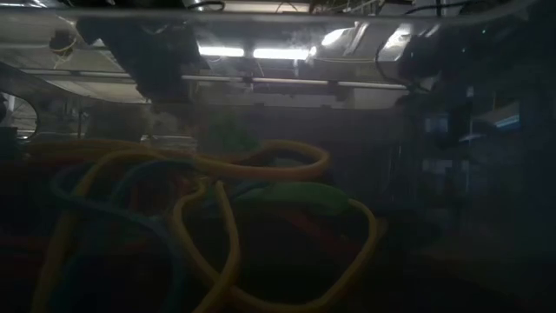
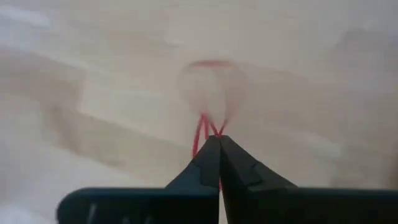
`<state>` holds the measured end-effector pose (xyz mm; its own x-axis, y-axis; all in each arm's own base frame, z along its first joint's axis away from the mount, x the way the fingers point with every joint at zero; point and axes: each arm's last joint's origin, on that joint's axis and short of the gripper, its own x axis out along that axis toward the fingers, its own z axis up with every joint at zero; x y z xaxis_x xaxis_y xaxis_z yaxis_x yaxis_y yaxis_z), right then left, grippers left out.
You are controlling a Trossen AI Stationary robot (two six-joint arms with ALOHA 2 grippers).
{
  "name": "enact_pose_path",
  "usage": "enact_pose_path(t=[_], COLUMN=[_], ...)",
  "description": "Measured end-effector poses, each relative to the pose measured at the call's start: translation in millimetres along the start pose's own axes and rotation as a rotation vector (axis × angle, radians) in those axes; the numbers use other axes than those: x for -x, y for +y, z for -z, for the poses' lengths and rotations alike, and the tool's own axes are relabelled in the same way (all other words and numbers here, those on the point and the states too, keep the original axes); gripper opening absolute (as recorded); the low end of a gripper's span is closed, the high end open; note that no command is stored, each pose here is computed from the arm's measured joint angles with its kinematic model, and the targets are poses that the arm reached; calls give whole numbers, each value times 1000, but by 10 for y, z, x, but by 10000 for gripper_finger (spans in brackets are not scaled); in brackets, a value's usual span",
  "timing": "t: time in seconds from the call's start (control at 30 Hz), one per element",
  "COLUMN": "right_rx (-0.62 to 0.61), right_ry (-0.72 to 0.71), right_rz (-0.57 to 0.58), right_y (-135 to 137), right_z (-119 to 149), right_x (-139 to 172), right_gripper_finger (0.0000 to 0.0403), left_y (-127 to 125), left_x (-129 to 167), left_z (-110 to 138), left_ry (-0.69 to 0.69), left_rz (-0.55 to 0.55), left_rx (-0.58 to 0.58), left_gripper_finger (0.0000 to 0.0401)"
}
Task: Pick and place rubber bands into bin
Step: Put the red rubber band into the black bin
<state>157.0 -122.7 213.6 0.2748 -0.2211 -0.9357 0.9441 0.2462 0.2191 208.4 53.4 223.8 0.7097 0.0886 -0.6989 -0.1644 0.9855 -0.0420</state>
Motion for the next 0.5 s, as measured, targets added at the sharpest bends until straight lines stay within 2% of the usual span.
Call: enact_pose_path(t=[0.13,0.27,0.37,0.43,0.5], right_rx=[-25,-33,-43,-50,-48], right_ry=[-54,-114,-161,-185,-200], right_rz=[-91,-228,-334,-388,-427], right_y=[175,403,563,640,696], right_z=[80,128,155,172,188], right_x=[69,107,147,175,199], right_gripper_finger=[1,1,1,0,0], left_y=[-5,26,44,31,-6], left_x=[0,1,3,2,0], left_z=[-6,-17,-13,-14,-15], left_ry=[-7,-21,-20,-17,-15], left_rz=[19,-92,-154,-109,9], left_rx=[-5,122,142,94,9], left_gripper_finger=[3,2,3,3,3])
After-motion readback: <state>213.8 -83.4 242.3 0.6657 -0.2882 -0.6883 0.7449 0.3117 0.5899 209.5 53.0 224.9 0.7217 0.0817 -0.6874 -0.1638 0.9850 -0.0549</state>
